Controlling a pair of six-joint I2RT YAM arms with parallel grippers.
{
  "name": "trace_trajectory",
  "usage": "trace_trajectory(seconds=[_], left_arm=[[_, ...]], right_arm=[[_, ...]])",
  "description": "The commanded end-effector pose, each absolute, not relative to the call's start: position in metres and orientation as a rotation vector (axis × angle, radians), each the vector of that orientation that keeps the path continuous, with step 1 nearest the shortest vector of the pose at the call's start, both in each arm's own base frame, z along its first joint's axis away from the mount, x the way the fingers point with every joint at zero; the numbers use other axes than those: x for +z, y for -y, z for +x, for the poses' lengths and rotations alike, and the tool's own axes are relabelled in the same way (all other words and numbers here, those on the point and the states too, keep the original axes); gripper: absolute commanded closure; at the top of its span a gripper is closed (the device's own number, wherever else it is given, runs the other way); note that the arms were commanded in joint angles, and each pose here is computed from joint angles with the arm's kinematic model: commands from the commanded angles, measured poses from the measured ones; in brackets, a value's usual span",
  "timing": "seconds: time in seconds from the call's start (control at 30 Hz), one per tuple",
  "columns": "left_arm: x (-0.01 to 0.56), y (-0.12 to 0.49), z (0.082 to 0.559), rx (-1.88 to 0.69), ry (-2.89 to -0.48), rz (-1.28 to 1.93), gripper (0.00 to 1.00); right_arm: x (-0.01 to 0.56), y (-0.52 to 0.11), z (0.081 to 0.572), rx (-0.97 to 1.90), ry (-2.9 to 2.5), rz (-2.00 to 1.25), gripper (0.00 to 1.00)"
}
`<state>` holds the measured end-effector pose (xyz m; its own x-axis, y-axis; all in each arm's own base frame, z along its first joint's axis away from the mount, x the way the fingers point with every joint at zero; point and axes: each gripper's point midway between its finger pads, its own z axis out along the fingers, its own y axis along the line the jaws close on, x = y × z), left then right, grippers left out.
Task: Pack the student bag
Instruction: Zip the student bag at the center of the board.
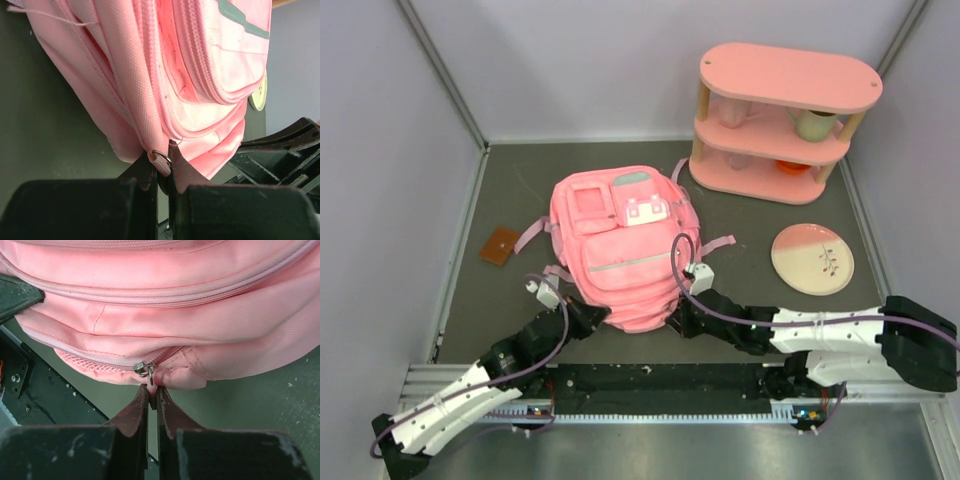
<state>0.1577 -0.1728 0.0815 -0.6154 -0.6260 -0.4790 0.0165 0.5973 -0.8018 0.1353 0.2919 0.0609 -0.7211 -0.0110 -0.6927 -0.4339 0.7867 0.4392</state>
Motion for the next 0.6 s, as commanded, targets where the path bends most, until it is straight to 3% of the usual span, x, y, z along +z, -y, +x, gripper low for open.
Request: trace_trajectory(seconds=[0.0,0.57], left_arm=[[0.088,0.139,0.163,-0.826,-2.018,-0.447,1.00],[0.094,0.154,0.162,-0.824,-2.062,-0.316,1.00]], right_arm=[[0.039,-0.234,0.168,0.472,-2.290,-0.267,1.00],[0.028,-0.185,0.192,0.356,-2.334,-0.132,1.00]])
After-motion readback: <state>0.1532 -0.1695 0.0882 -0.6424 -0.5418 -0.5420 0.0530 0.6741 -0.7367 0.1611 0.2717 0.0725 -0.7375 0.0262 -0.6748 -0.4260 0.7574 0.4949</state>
